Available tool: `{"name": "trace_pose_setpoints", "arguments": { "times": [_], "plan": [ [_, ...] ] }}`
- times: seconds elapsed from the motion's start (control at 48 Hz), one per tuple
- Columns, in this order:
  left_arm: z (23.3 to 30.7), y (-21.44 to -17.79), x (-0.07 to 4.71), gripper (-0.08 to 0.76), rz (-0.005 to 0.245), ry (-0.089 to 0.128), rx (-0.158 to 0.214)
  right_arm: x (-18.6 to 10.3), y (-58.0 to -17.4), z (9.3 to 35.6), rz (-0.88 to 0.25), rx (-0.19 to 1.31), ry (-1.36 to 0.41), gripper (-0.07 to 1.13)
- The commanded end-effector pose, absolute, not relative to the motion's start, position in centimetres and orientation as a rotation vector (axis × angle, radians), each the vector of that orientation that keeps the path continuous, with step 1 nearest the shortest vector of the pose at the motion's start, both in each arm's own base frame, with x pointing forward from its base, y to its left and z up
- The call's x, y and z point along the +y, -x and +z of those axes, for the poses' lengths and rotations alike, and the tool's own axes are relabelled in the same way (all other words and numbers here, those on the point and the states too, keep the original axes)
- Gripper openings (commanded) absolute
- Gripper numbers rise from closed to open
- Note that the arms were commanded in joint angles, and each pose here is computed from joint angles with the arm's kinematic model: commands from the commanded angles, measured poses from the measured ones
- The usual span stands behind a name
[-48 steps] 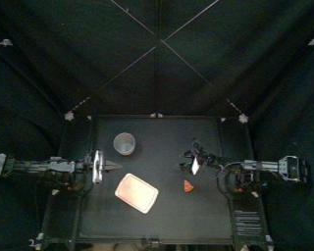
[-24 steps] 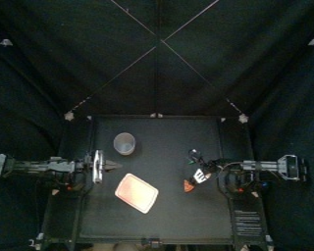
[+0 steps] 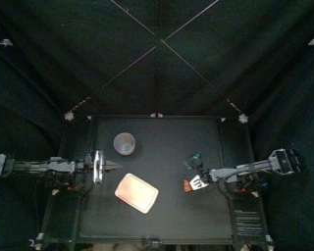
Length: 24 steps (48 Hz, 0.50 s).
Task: Pick the pie then place it on the pink plate
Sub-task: Pick the pie
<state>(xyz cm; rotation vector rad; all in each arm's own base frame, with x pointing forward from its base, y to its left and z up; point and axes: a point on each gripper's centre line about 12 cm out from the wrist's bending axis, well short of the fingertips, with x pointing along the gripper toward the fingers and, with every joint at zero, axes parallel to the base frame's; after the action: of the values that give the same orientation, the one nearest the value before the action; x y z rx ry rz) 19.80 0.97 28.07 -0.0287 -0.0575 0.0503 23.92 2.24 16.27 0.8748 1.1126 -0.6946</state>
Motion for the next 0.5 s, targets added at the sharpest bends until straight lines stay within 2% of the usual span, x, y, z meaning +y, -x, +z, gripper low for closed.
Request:
{"name": "trace_pose_setpoints", "arguments": {
  "times": [0.021, 0.167, 0.333, 0.5],
  "plan": [
    [28.62, -19.92, 1.01, 0.028, 0.052, 0.028, -0.076, 2.6, -25.3, 16.1, -0.718, 1.091, -0.839, 1.00],
    [28.56, -19.91, 1.01, 0.028, 0.052, 0.028, -0.074, 2.8, -26.3, 14.7, -0.738, 1.124, -0.831, 1.00],
    [28.06, -19.82, 1.01, 0.028, 0.052, 0.030, -0.062, 3.1, -27.7, 14.1, -0.708, 1.105, -0.836, 1.00],
    [27.77, -19.80, 1.01, 0.028, 0.052, 0.030, -0.054, 3.1, -27.7, 12.8, -0.724, 1.133, -0.824, 1.00]
  ]
}}
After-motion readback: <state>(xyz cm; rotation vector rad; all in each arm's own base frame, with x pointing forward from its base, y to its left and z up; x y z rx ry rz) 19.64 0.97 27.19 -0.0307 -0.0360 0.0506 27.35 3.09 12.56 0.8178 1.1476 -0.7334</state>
